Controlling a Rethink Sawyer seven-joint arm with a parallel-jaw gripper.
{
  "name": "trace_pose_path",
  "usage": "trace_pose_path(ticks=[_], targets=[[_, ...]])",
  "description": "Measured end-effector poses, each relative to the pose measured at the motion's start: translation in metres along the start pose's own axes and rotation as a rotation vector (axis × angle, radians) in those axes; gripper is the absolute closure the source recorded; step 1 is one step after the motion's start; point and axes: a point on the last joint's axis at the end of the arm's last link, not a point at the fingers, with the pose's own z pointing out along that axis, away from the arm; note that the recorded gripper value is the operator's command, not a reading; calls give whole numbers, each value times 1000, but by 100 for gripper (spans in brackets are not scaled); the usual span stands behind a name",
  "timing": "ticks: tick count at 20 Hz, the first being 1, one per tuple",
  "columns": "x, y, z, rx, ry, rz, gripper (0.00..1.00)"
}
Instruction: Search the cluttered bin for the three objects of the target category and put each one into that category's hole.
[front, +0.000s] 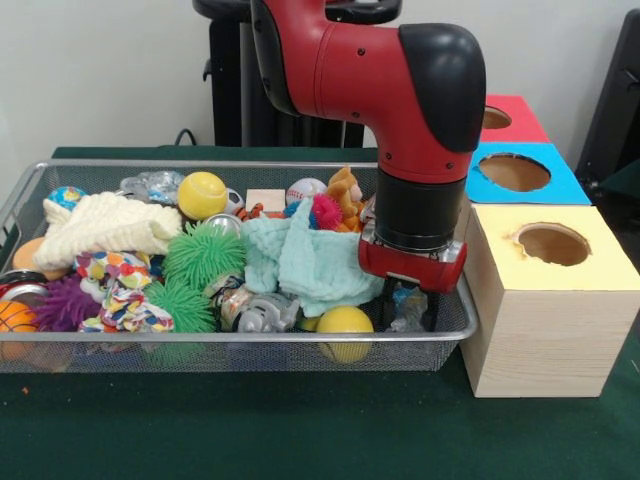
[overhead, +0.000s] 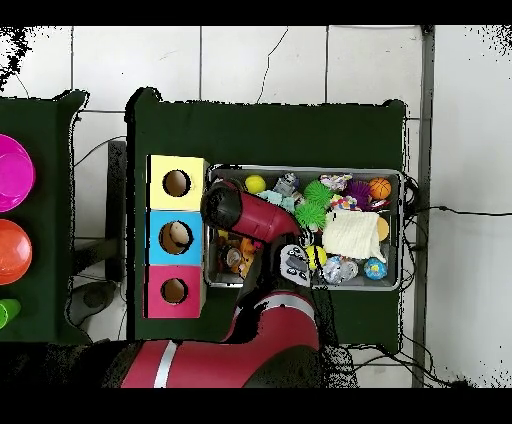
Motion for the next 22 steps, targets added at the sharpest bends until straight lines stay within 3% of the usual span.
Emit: trace_pose_path(ticks=[16, 22], targets=[[1, 1, -4, 0, -1, -11, 100], [3, 1, -29, 12, 27, -44, 100]])
